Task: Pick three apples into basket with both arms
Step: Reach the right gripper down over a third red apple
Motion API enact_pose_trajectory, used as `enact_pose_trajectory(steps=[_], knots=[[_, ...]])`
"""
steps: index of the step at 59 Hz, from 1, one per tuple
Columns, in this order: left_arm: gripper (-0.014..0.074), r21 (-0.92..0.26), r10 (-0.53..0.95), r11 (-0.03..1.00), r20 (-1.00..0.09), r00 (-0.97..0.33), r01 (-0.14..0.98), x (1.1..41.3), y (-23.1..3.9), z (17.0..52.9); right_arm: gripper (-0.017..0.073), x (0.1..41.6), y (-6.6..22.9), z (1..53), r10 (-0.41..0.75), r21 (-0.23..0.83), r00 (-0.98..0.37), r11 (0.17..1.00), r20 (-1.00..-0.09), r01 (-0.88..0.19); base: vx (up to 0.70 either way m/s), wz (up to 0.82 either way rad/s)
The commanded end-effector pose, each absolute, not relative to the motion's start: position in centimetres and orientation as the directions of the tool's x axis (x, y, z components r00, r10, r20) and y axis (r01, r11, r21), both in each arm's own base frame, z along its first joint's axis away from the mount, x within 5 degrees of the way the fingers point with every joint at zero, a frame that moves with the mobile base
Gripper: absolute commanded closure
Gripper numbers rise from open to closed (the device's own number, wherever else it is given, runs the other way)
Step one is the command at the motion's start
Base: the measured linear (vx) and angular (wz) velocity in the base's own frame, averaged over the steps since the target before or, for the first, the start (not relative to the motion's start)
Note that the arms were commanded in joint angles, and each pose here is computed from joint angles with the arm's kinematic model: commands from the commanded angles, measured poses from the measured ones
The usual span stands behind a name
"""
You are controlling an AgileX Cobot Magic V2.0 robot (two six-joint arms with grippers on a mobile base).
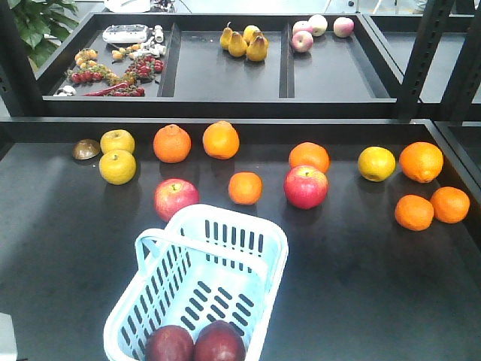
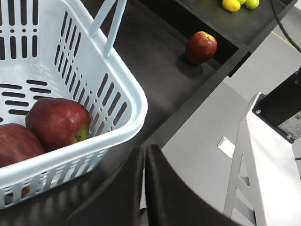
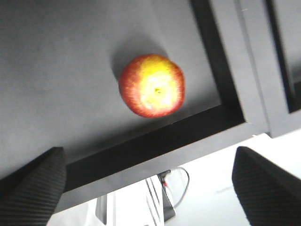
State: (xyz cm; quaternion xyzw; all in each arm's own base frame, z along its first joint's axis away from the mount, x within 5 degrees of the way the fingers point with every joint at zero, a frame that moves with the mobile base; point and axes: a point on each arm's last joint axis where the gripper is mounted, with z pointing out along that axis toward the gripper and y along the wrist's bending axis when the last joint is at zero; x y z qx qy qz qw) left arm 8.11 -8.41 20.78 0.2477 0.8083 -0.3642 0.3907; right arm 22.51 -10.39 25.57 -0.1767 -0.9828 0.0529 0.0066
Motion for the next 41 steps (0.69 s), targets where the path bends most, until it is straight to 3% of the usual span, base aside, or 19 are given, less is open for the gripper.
enact_pose_trajectory(steps=[1,27,41], knots=[[0.06,-0.373,0.126,0.611,-0.825,-0.551,0.698,8.4,-8.5,21.4,-0.0114,23.3,-10.8,25.9,0.322,-0.109,-0.946,0.94,-0.04,0.324,0.0,0.0],[0.06,-0.373,0.126,0.611,-0.825,-0.551,0.698,8.4,-8.5,21.4,-0.0041,25.7,-12.5,20.0,0.273,-0.157,-0.953,0.955,0.128,0.252,0.0,0.0],[0.06,-0.373,0.126,0.611,-0.825,-0.551,0.698,8.4,-8.5,21.4,-0.0035,26.4,-12.9,18.0,0.257,-0.164,-0.953,0.959,0.16,0.231,0.0,0.0]])
